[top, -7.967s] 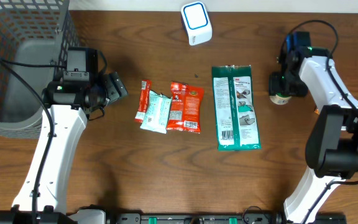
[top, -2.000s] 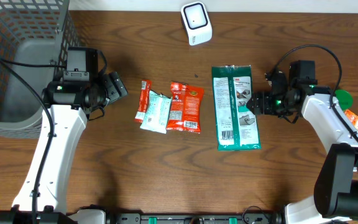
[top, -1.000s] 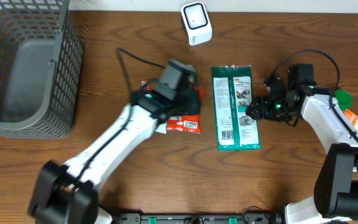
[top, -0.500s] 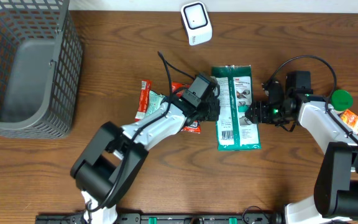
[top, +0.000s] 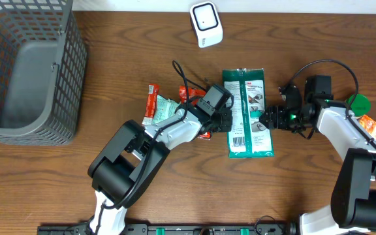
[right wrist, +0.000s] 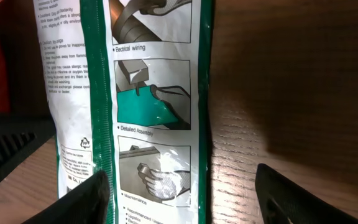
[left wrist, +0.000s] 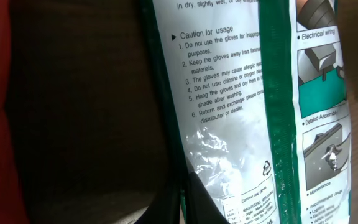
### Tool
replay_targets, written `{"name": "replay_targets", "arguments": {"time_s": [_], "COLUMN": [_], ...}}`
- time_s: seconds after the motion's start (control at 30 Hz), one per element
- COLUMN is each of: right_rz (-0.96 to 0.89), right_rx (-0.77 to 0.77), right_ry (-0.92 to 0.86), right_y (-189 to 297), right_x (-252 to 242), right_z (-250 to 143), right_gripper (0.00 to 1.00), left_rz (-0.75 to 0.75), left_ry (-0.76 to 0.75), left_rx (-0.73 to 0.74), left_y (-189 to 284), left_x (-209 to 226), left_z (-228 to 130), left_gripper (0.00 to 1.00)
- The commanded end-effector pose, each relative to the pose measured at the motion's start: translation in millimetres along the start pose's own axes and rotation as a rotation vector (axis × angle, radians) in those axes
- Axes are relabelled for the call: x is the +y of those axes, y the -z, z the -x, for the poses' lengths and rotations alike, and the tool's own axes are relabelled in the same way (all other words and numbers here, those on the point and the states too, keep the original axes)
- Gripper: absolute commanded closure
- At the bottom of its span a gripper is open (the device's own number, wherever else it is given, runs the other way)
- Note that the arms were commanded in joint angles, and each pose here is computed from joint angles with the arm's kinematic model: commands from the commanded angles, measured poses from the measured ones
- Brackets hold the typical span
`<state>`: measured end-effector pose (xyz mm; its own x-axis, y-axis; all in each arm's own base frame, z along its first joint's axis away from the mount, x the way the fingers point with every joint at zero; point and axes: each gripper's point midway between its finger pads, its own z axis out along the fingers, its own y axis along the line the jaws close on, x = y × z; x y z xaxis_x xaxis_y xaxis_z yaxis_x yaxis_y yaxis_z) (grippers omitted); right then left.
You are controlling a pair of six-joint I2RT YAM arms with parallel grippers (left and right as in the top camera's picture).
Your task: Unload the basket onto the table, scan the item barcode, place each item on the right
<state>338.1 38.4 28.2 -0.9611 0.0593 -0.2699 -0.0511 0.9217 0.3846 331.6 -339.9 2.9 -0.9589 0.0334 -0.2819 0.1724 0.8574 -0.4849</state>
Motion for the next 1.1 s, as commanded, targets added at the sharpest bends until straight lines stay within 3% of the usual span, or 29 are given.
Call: {"name": "replay_targets", "arguments": {"time_s": [0.0, 0.13, 0.33, 1.07], "right_rz": [0.016, 0.016, 0.019, 0.094], "right_rx": [0.007, 0.004, 0.010, 0.088], "right_ry": [-0.004, -0.003, -0.003, -0.059], "right_y": [-1.8, -1.8, -6.4, -29.1], "right_x": [0.3, 0.2, -0.4, 2.4], "right_z": [-3.4, -2.5, -3.0, -22.9], "right_gripper": [0.29, 0.29, 0.30, 0.32], "left_rz": [-0.042, -0.074, -0.065, 0.064], "left_ry": [-0.002, -0.017, -0.030, -0.004], "left_rx": [-0.004, -0.047, -0.018, 0.068], "left_y": [10.2, 28.6, 18.9, -30.4], "left_x": [-13.3, -28.0, -29.6, 14.7], "left_z": [5.7, 16.1, 3.7, -25.8], "left_gripper": [0.92, 0.92, 0.92, 0.92]}}
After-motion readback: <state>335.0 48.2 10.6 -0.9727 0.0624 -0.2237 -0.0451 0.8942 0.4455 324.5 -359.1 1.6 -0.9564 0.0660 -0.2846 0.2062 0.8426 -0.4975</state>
